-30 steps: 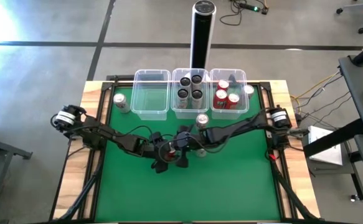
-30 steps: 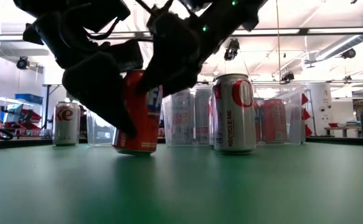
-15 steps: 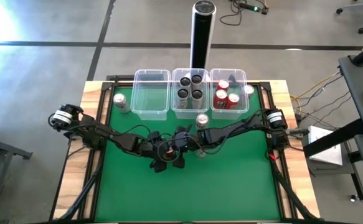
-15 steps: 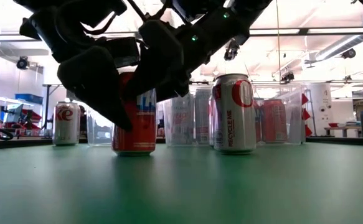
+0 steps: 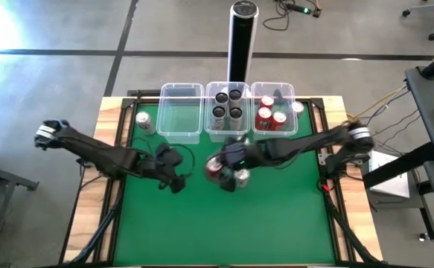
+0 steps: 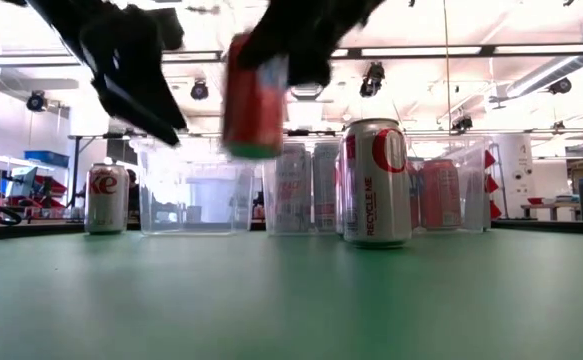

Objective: Sort soda cans
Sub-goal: Put the red soda can into the right transparent bin

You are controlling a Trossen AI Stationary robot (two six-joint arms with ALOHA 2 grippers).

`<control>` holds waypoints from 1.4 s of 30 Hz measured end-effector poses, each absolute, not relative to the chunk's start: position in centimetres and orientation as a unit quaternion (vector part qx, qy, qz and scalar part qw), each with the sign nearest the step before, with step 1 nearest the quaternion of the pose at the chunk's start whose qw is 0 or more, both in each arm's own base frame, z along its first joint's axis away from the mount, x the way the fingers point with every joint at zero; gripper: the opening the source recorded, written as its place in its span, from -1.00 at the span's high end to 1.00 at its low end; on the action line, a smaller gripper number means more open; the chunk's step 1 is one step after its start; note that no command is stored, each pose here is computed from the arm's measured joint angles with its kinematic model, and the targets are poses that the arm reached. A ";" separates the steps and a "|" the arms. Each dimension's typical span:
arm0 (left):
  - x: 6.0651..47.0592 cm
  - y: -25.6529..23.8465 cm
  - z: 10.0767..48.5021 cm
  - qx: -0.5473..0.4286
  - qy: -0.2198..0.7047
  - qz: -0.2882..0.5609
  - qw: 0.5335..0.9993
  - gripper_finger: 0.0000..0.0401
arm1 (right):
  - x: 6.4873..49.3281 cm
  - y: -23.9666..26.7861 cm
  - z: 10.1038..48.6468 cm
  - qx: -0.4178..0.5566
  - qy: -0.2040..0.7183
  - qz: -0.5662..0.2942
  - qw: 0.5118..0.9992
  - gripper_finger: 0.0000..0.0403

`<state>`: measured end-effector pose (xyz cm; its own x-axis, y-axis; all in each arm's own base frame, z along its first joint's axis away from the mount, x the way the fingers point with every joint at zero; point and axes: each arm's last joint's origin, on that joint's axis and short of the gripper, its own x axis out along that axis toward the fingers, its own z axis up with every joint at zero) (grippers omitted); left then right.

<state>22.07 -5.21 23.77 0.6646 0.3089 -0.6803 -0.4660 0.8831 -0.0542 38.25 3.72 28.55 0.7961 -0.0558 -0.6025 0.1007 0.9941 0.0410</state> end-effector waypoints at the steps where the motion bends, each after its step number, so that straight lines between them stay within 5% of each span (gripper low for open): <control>1: 21.6 -5.1 24.4 -0.117 0.337 0.221 0.908 -0.83 | 37.3 3.4 29.9 0.034 0.309 -0.053 0.949 -0.49; 7: 20.2 -4.4 26.6 -0.135 0.265 0.246 0.923 -0.83 | 30.5 -0.2 36.2 0.018 0.282 -0.180 0.942 -0.48; 14: 20.2 -4.3 28.4 -0.168 0.177 0.258 0.935 -0.83 | 23.2 -6.2 38.1 0.033 0.303 -0.348 0.887 -0.47; 20: 20.5 -4.3 29.7 -0.189 0.118 0.246 0.943 -0.83 | 19.5 -11.3 36.2 0.060 0.322 -0.438 0.837 -0.47; 42: 20.5 -4.2 29.9 -0.206 0.097 0.271 0.935 -0.83 | 18.5 -19.3 27.4 0.135 0.364 -0.471 0.792 -0.49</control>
